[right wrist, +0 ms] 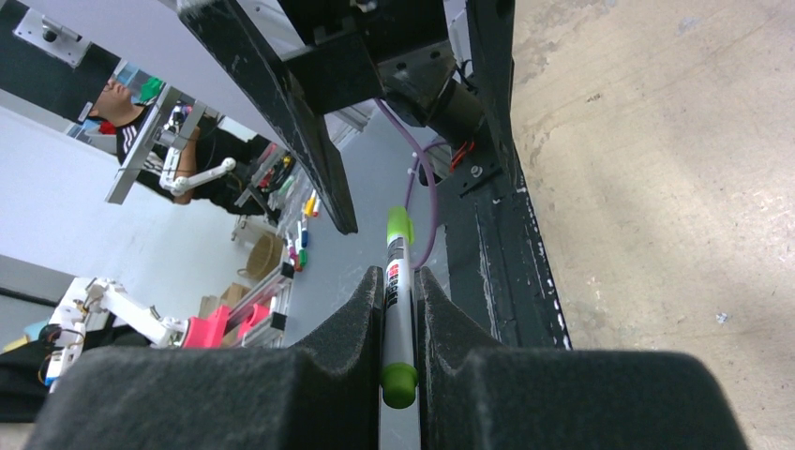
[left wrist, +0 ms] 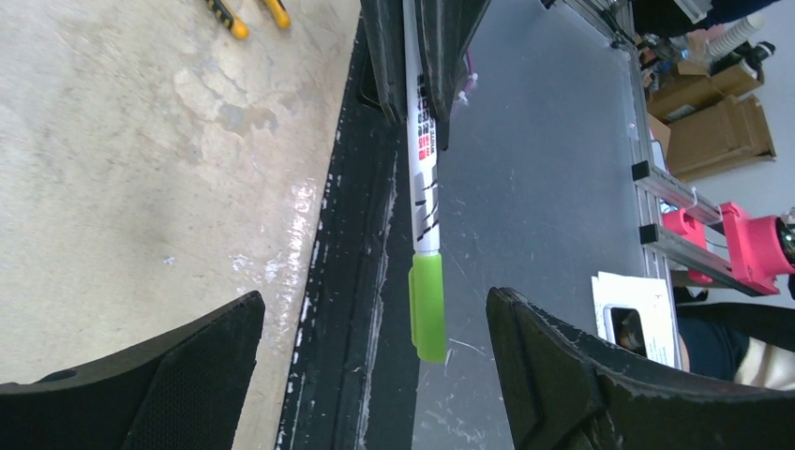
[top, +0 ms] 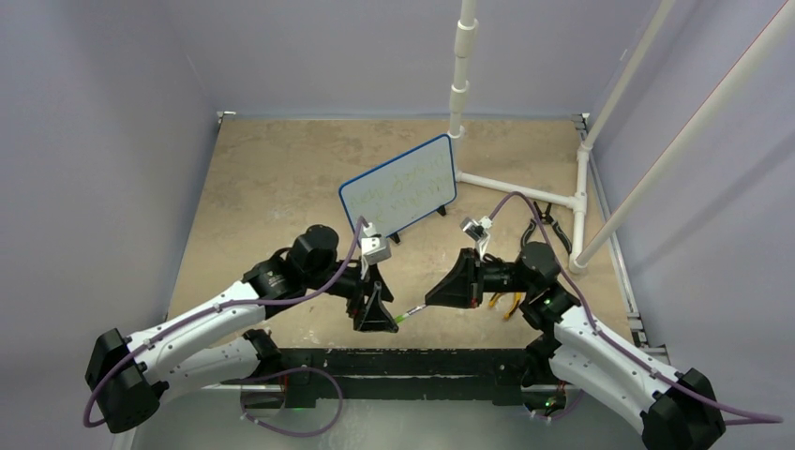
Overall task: Write a sentence on the whiteboard
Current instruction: Close the whiteboard marker at the center of the board.
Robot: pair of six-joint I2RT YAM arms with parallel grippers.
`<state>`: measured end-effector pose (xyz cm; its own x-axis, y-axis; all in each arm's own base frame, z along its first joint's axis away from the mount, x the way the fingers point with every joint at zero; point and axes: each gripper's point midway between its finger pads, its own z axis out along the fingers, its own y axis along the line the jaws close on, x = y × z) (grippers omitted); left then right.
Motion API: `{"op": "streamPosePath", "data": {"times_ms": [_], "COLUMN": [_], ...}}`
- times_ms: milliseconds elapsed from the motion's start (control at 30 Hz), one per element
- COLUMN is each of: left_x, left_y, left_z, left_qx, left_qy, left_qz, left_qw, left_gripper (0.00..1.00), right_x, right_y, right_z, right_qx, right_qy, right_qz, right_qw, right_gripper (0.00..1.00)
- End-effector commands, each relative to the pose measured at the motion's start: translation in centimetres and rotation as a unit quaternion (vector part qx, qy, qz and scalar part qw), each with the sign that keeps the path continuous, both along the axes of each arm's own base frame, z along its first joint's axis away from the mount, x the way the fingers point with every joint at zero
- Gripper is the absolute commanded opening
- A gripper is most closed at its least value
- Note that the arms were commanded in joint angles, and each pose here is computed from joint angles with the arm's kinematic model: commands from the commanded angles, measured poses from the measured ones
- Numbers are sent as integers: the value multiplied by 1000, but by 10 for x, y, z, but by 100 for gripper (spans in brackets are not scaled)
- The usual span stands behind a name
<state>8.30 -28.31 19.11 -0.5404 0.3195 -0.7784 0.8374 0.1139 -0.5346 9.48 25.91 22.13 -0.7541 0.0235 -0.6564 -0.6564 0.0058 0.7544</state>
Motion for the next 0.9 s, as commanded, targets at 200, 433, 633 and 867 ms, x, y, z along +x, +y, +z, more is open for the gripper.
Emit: {"op": "streamPosePath", "data": {"times_ms": [200,433,633,867], "left_x": [-13,-18,-6,20], "left_y": [-13,-16,-18,-35], "left_z": [10,7,8,21], "left_qx": [-5,1,-6,-31], "left_qy": [-4,-5,-49,-106], "left_qz": [-41,-52,-29,-2], "left_qw": [999,999,998,994], "left_gripper": [55,1,0,0], "right_x": [4,9,8,6], "right_y": [1,2,4,5], "right_z": [23,23,7,-19], "right_qx": [14,8,-11,-37], "right_qy": [-35,-38,-30,-21], "right_qz": [-6,-17,-1,17], "right_qw": [999,999,999,999], "right_gripper": [0,0,0,0]}}
